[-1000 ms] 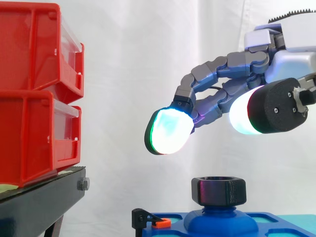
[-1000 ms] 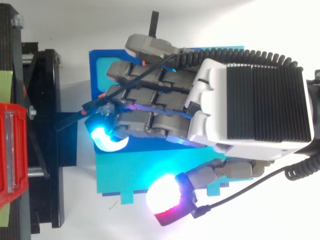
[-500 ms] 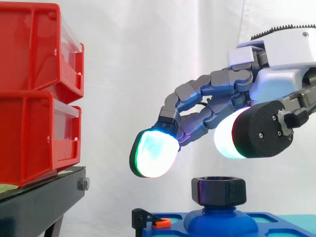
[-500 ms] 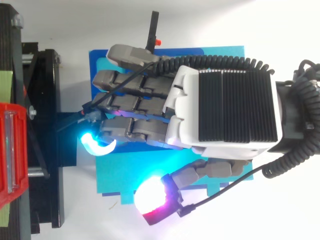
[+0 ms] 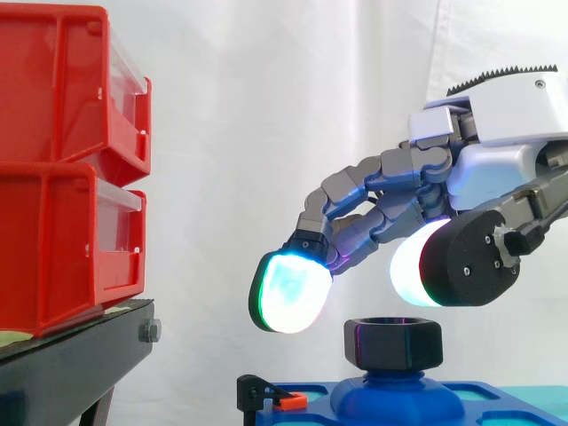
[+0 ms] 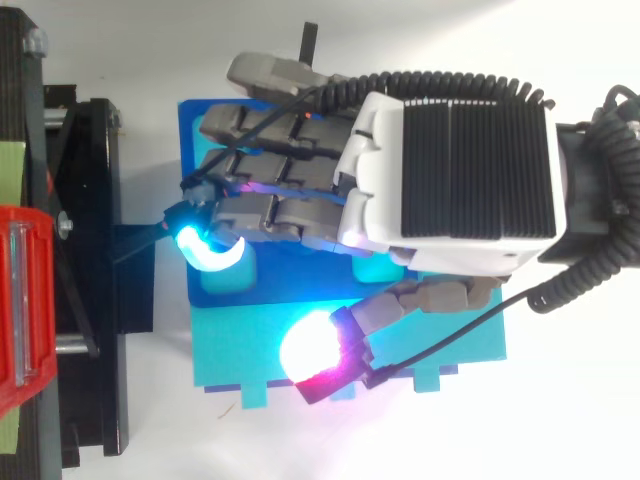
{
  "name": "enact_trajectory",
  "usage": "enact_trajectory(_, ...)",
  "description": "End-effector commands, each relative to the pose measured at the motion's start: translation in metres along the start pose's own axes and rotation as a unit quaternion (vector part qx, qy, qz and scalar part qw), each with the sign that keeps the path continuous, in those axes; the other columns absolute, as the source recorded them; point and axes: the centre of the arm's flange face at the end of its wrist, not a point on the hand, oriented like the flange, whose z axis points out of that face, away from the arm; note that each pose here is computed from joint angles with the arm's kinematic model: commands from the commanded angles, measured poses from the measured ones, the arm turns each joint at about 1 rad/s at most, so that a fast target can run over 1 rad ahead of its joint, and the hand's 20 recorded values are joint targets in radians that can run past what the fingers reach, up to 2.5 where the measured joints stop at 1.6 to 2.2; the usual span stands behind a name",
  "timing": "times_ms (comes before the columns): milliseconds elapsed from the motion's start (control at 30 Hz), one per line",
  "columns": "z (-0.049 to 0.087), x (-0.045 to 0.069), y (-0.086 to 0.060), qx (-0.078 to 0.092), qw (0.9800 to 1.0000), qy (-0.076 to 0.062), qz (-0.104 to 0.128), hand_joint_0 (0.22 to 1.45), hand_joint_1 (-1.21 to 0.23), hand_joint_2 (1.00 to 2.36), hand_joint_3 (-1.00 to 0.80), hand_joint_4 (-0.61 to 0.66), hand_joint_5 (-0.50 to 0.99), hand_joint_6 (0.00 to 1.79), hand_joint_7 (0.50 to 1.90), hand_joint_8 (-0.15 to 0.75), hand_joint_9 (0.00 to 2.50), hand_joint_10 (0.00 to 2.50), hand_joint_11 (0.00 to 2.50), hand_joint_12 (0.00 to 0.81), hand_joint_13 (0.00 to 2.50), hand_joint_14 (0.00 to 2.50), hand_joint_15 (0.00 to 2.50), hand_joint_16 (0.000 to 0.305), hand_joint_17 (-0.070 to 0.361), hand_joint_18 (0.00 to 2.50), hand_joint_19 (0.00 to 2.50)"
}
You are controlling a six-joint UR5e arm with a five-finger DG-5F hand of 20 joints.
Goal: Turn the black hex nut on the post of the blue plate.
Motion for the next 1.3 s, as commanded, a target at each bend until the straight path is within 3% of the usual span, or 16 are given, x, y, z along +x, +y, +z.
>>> enact_trajectory(0,-0.001,-0.001,-0.006,-0.004,1.0,0.004,-0.003,0.49,-0.5,1.0,-0.5,0.15,-0.21,0.5,0.75,0.255,0.46,0.0,0.0,0.349,0.22,0.0,0.03,0.046,0.104,0.0,0.09)
enact_trajectory(233,-0.002,-0.004,-0.016,-0.009,0.9999,0.007,-0.008,0.48,-0.47,1.0,-0.5,0.16,-0.21,0.5,0.75,0.26,0.45,0.0,0.0,0.354,0.21,0.0,0.03,0.047,0.106,0.0,0.09)
enact_trajectory(433,-0.009,-0.002,-0.026,0.0,0.9994,0.032,-0.011,0.48,-0.41,1.0,-0.5,0.18,-0.2,0.5,0.75,0.264,0.45,0.0,0.0,0.358,0.21,0.0,0.03,0.047,0.107,0.0,0.1)
enact_trajectory(567,-0.011,-0.002,-0.031,0.004,0.9992,0.038,-0.011,0.48,-0.38,1.0,-0.5,0.19,-0.2,0.5,0.75,0.268,0.45,0.0,0.0,0.359,0.2,0.0,0.03,0.048,0.107,0.0,0.1)
enact_trajectory(1133,-0.013,-0.007,-0.046,0.005,0.9992,0.038,-0.009,0.48,-0.36,1.0,-0.5,0.2,-0.19,0.5,0.77,0.272,0.46,0.0,0.0,0.358,0.2,0.0,0.03,0.048,0.108,0.0,0.1)
enact_trajectory(1267,-0.014,-0.014,-0.052,0.001,0.9994,0.035,-0.008,0.48,-0.37,1.0,-0.5,0.21,-0.19,0.5,0.76,0.272,0.45,0.0,0.0,0.358,0.21,0.0,0.03,0.048,0.108,0.0,0.09)
